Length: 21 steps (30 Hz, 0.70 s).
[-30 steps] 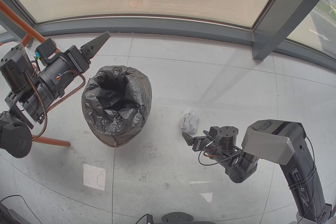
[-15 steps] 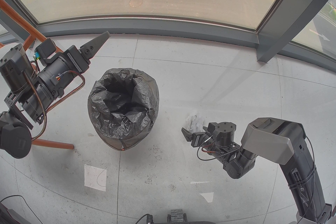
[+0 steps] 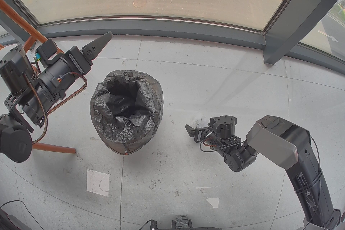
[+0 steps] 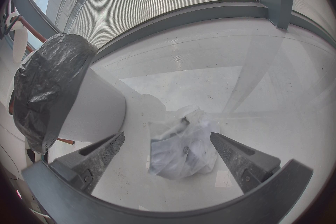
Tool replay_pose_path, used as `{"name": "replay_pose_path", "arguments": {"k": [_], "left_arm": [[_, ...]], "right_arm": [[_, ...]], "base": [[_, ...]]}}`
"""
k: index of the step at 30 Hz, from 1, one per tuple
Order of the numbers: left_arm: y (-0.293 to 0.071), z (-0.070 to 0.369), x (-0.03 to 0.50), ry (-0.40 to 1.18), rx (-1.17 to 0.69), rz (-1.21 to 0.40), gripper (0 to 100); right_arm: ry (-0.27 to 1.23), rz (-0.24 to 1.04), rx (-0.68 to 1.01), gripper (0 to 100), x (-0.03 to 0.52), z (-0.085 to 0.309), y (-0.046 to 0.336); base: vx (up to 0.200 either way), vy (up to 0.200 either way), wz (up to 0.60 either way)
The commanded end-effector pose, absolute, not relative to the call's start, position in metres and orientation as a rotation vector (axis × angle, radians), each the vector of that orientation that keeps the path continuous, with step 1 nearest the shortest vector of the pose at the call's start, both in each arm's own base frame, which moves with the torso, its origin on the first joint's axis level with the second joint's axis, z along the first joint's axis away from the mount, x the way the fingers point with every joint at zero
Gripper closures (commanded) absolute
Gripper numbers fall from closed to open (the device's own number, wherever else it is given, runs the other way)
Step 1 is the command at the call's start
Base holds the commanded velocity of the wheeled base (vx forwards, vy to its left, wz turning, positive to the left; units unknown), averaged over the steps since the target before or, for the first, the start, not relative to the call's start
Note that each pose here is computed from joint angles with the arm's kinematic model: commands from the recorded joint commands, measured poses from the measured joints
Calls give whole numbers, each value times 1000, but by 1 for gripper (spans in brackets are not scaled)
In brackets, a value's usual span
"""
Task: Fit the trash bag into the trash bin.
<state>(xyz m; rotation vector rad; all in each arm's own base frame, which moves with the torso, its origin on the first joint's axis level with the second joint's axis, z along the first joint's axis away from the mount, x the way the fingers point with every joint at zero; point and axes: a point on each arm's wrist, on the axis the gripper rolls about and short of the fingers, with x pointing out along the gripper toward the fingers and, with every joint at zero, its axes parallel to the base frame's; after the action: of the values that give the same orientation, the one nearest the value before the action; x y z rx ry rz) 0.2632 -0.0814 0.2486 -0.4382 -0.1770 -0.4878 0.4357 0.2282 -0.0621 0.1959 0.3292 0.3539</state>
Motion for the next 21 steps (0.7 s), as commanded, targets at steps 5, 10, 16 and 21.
{"name": "replay_pose_path", "arguments": {"k": [5,10,16,21], "left_arm": [[-81,250,262,-185,-439,-488,0],[-81,251,262,-188,-439,-489,0],[-81,252,262,-189,-439,-491,0],[-82,252,262,-189,-440,-492,0]], "right_arm": [[323,351,179,0,450,-70,232],[326,348,170,100,453,-73,232],[336,345,168,100,453,-76,231],[339,338,171,100,454,-79,228]], "base": [[0,0,0],[0,0,0],[0,0,0],[0,0,0]]}}
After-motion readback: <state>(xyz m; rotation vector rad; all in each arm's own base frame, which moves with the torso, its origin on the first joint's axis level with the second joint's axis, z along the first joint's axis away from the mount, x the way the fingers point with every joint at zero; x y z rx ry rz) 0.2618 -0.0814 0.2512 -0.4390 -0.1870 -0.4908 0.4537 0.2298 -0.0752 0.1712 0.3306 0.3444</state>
